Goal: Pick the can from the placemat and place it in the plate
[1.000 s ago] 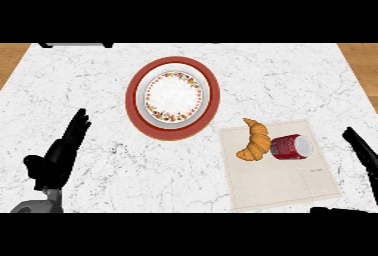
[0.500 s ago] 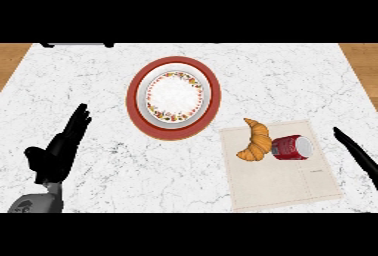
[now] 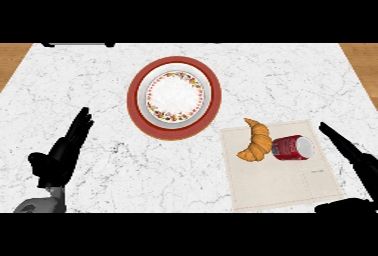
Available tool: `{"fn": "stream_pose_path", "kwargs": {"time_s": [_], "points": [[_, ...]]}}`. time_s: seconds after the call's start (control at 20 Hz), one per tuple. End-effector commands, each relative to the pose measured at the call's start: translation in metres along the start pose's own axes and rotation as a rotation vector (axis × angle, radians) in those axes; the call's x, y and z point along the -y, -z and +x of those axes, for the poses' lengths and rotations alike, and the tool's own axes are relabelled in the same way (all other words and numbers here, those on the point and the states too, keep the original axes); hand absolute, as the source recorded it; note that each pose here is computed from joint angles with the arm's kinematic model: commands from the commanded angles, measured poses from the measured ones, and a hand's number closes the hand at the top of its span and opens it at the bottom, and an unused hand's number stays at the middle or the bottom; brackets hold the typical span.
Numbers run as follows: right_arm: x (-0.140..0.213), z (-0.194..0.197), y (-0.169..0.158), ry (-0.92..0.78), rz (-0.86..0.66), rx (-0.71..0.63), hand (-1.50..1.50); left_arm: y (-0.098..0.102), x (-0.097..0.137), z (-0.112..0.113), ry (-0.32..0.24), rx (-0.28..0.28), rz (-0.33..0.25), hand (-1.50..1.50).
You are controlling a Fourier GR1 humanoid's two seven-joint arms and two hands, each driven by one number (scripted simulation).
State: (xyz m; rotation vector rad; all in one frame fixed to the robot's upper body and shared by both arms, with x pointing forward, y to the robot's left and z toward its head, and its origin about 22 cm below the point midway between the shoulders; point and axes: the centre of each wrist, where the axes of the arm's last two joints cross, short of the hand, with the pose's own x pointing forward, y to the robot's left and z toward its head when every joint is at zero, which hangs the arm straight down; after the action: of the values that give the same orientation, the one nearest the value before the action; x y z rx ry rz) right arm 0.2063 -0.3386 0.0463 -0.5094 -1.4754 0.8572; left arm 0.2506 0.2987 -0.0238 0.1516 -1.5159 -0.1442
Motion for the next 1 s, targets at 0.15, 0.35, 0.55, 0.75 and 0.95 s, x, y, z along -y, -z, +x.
{"fn": "stream_pose_path", "kwargs": {"time_s": [0.15, 0.35, 0.55, 0.75, 0.95], "points": [[-0.037, -0.004, 0.018, -0.020, 0.047, -0.012, -1.50, 0.010, -0.011, -0.006, -0.002, 0.010, 0.000, 0.00], [-0.035, 0.012, 0.033, -0.047, 0.045, -0.029, -1.50, 0.001, 0.001, 0.002, -0.003, 0.003, -0.001, 0.00], [-0.040, -0.006, 0.063, -0.070, 0.026, -0.084, -1.50, 0.012, -0.014, 0.015, 0.002, -0.005, -0.003, 0.00], [-0.038, -0.011, 0.058, -0.081, 0.032, -0.073, -1.50, 0.001, 0.000, -0.002, 0.019, -0.003, 0.021, 0.00], [-0.066, -0.034, 0.049, -0.084, 0.158, -0.017, 1.50, -0.003, 0.013, -0.002, -0.018, 0.017, 0.002, 0.00]]}}
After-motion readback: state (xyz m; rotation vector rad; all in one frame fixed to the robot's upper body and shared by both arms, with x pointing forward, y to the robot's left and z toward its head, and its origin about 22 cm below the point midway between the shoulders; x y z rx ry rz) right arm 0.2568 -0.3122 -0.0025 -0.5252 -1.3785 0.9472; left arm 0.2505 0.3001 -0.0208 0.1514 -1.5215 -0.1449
